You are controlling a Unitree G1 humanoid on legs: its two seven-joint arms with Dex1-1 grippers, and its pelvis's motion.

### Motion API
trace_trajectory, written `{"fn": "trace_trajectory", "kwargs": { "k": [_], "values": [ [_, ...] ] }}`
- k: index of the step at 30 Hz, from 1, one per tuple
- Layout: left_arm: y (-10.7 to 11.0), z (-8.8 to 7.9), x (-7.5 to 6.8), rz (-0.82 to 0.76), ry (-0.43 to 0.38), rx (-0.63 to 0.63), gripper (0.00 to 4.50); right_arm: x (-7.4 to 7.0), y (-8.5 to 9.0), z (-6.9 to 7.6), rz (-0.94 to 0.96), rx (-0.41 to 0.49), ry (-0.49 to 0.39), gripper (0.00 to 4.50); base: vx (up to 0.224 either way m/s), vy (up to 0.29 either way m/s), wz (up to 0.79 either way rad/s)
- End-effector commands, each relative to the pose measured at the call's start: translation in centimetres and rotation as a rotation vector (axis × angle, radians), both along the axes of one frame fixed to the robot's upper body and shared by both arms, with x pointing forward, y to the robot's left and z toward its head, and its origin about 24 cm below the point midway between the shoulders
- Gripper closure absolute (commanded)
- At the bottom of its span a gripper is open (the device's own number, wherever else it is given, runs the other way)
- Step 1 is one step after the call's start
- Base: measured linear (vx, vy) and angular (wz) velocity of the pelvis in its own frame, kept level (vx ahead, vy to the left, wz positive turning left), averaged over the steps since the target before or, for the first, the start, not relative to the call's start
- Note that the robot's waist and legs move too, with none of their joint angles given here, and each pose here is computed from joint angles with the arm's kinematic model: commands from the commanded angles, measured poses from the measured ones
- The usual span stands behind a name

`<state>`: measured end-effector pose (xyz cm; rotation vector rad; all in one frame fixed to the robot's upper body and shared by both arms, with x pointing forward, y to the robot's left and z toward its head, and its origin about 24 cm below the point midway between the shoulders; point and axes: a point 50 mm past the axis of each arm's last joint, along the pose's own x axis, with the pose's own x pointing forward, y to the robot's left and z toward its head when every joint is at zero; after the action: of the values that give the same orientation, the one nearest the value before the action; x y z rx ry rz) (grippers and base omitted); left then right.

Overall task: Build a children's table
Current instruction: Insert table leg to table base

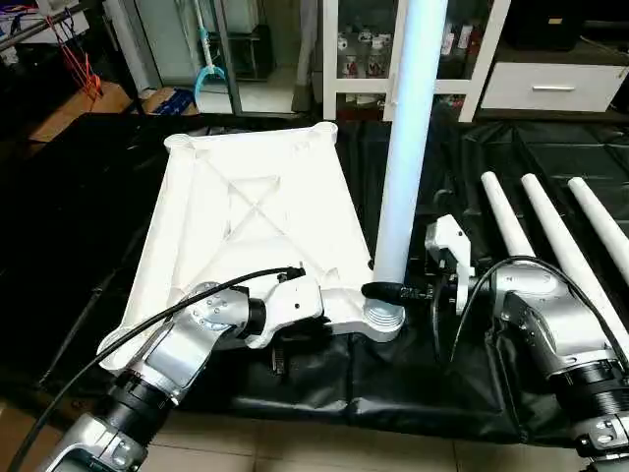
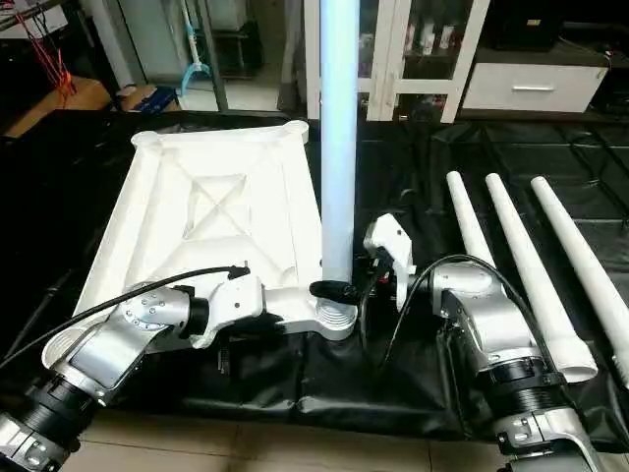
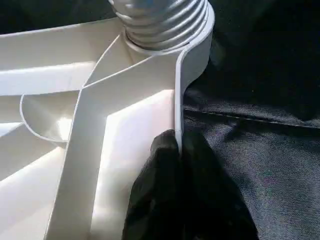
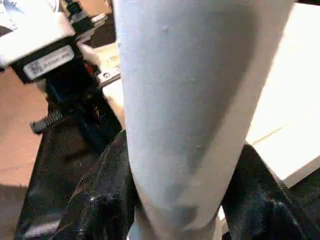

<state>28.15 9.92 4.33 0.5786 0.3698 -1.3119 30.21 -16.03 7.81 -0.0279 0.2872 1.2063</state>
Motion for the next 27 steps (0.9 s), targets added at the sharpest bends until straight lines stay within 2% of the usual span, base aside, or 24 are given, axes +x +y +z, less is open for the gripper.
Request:
{"fn": "trace_trajectory", "kwargs": {
  "k": [1, 4, 9, 14, 18, 20, 21, 27],
  "values": [
    [-0.2, -1.2, -0.5, 0.004, 0.030, 0.046, 4.50, 0.8, 0.5, 1.1, -0.058, 0.125, 0.005, 2.64, 0.000, 0.000, 0.00],
    [-0.2, -1.2, -0.5, 0.003, 0.030, 0.047, 4.50, 1.4, 0.1, 1.8, -0.102, 0.174, 0.006, 2.64, 0.000, 0.000, 0.00],
    [-0.1, -1.2, -0.5, 0.004, 0.030, 0.047, 4.50, 1.9, -0.4, 2.3, -0.152, 0.222, 0.019, 2.64, 0.000, 0.000, 0.00],
    [-0.1, -1.2, -0.4, 0.006, 0.031, 0.048, 4.50, 1.3, 0.0, 1.8, -0.105, 0.181, 0.026, 2.64, 0.000, 0.000, 0.00],
    [-0.1, -1.2, -0.4, 0.008, 0.030, 0.049, 4.50, 1.3, 0.2, 2.0, -0.092, 0.165, 0.011, 2.64, 0.000, 0.000, 0.00],
    [-0.1, -1.2, -0.4, 0.008, 0.030, 0.050, 4.50, 1.3, 0.2, 1.9, -0.038, 0.035, -0.051, 2.64, 0.000, 0.000, 0.00],
    [-0.1, -1.2, -0.4, 0.008, 0.030, 0.050, 4.50, 1.3, 0.2, 1.8, -0.027, 0.008, -0.059, 2.64, 0.000, 0.000, 0.00],
    [-0.1, -1.2, -0.3, 0.009, 0.029, 0.050, 4.50, 0.9, 0.4, 1.0, 0.028, -0.078, -0.067, 2.64, 0.000, 0.000, 0.00]
  ]
}}
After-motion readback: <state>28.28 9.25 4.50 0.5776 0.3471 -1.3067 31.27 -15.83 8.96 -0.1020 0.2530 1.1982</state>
